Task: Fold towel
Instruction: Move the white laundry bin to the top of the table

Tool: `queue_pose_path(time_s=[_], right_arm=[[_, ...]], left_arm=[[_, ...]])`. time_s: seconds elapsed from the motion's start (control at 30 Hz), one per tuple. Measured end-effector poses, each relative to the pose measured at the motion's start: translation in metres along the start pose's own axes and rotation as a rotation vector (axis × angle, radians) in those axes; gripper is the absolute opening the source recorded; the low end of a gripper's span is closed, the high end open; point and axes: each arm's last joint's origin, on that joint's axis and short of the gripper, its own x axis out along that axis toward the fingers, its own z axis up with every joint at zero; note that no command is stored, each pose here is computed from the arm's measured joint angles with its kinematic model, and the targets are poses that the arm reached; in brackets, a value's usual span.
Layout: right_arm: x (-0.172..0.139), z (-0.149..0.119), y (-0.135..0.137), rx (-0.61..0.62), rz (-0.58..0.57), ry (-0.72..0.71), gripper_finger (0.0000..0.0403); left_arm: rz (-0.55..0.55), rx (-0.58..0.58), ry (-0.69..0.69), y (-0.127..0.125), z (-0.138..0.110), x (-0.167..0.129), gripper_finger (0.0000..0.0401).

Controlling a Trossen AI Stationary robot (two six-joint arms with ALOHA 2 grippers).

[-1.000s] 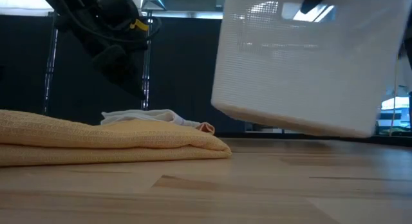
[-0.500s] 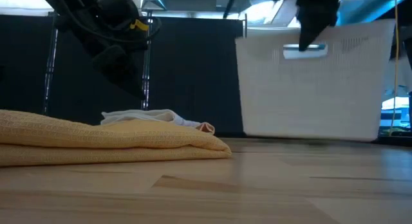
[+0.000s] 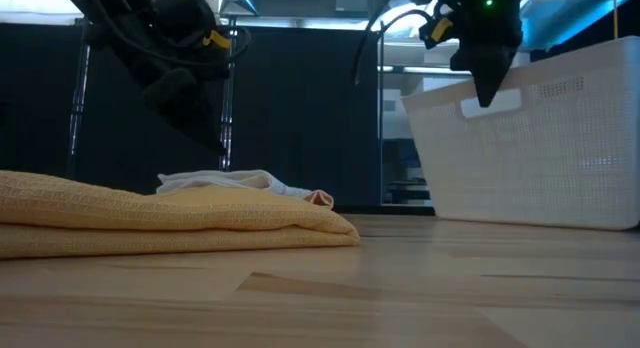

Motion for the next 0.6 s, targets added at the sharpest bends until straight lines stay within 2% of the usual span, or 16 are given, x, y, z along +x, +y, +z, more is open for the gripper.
queue_pose_path(time_s=[0.2, 0.37, 0.5, 0.6], right_arm=[[0.000, 0.000, 0.000, -0.002, -0.020, -0.024, 0.0068], [-0.001, 0.001, 0.000, -0.003, -0.026, -0.038, 0.0124], [-0.007, 0.004, -0.001, -0.003, 0.018, -0.034, 0.0169], [-0.022, 0.010, -0.006, 0.006, 0.101, -0.040, 0.0190]], left_arm=[[0.000, 0.000, 0.000, 0.000, 0.000, 0.000, 0.0186], [-0.001, -0.001, 0.000, 0.000, 0.000, 0.000, 0.0186], [-0.001, -0.005, 0.000, 0.000, 0.000, 0.000, 0.0186], [-0.004, -0.010, 0.000, -0.001, 0.000, 0.000, 0.0186]])
